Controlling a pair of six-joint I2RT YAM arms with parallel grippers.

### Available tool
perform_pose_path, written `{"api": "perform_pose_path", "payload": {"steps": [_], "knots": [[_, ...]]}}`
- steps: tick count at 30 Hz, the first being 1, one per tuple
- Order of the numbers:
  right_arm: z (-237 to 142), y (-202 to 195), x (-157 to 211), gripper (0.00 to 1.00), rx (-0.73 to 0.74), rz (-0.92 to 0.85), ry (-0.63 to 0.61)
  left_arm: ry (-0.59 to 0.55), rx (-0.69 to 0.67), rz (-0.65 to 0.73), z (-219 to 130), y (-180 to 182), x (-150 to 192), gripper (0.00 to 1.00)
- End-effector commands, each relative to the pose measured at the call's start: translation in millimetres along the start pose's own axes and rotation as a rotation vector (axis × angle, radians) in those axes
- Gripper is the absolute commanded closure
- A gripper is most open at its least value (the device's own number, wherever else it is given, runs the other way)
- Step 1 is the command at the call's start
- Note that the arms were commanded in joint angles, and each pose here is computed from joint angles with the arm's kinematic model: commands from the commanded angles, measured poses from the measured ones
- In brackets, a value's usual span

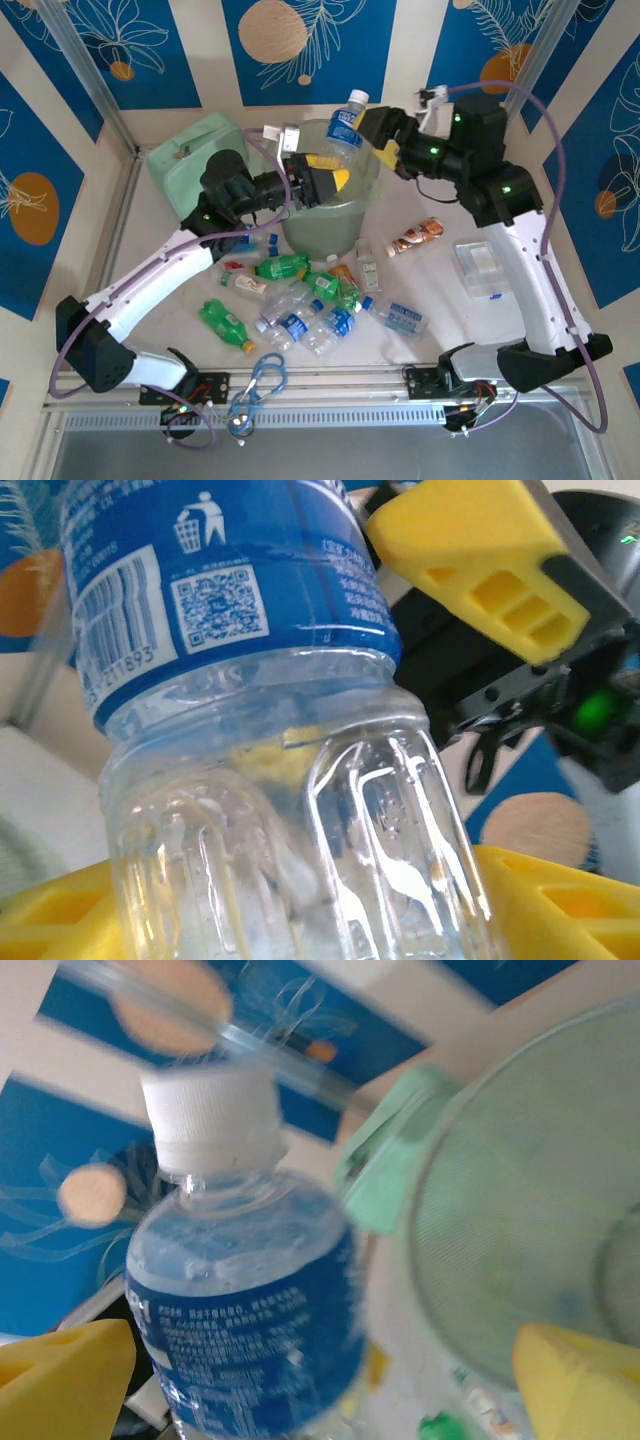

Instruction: Put the plastic bottles in the bin

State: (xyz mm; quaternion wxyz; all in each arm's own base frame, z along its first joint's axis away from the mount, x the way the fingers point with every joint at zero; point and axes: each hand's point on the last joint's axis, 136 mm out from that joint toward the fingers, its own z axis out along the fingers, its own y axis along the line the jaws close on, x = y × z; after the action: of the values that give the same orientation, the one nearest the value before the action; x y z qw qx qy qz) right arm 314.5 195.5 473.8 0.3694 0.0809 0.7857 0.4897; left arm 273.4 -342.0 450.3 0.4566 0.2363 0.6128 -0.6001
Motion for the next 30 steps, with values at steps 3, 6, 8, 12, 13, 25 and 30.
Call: {"api": "perform_pose_path", "payload": {"steps": [3, 6, 8, 12, 13, 25, 30], "knots": [[-73, -119, -20, 0.06, 0.569, 0.140, -0.191, 0.018, -0.231, 0.129, -17, 24, -28, 0.29], [-93, -171, -7, 0.09, 0.697, 0.268, -0.168, 0.071, -0.369, 0.104, -19, 58, -29, 0.30], [-98, -192, 7, 0.11, 0.735, 0.316, -0.138, 0.137, -0.433, 0.100, -16, 79, -22, 0.30], [-106, -224, 37, 0.11, 0.816, 0.366, -0.098, 0.269, -0.549, 0.117, -12, 121, -1, 0.30], [-108, -229, 43, 0.11, 0.827, 0.378, -0.088, 0.287, -0.571, 0.113, -12, 129, 2, 0.30], [-99, -253, 62, 0.12, 0.850, 0.421, -0.023, 0.378, -0.647, 0.055, -13, 159, 29, 0.28], [-96, -256, 64, 0.12, 0.852, 0.430, -0.013, 0.375, -0.665, 0.068, -18, 157, 27, 0.16]]}}
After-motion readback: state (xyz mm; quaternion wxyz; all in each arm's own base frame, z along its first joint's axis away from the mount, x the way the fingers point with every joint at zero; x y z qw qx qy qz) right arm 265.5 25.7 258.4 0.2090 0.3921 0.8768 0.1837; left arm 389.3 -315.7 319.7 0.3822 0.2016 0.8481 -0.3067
